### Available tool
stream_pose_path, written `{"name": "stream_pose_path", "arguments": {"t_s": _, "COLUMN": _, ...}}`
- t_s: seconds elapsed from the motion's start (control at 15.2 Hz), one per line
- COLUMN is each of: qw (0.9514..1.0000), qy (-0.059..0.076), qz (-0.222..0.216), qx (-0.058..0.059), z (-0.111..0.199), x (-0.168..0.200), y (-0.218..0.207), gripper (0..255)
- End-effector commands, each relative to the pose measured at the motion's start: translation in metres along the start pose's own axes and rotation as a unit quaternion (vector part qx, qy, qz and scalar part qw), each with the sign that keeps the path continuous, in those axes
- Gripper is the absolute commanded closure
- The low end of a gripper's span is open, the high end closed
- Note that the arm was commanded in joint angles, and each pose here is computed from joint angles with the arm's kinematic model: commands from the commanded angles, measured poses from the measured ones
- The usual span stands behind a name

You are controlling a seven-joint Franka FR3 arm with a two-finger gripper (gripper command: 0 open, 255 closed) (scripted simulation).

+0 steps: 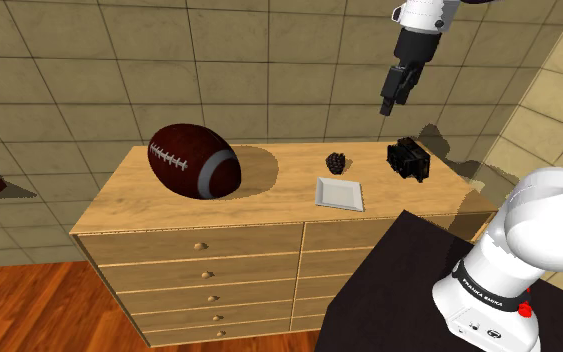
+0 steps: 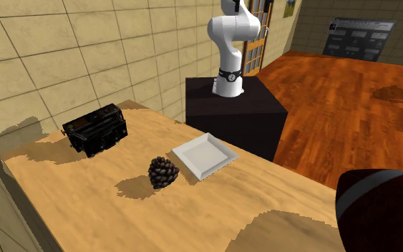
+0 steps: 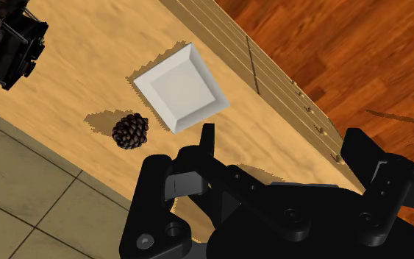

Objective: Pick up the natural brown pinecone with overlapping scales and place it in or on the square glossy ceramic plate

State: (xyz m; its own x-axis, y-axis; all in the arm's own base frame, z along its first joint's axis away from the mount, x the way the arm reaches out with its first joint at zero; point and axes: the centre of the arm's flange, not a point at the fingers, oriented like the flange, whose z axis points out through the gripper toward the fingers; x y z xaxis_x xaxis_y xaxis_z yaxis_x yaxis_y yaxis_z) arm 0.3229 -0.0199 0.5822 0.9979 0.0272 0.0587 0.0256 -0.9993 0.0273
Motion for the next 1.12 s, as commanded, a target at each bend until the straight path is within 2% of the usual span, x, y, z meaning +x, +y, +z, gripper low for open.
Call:
{"name": "stream_pose_path", "arguments": {"t_s": 0.0, "qw": 1.0, "qy": 0.0, "qz": 0.0, "qx": 0.0, "z": 0.0, "x": 0.0, "y": 0.0, "gripper": 0}}
{"name": "stream_pose_path", "arguments": {"t_s": 0.53, "qw": 0.9989, "qy": -0.013, "qz": -0.044, "qx": 0.006, "z": 0.069, "x": 0.042, "y": 0.072, "gripper": 0}}
{"name": "stream_pose_path", "arguments": {"t_s": 1.06, "qw": 0.9957, "qy": -0.025, "qz": -0.088, "qx": 0.012, "z": 0.14, "x": 0.089, "y": 0.139, "gripper": 0}}
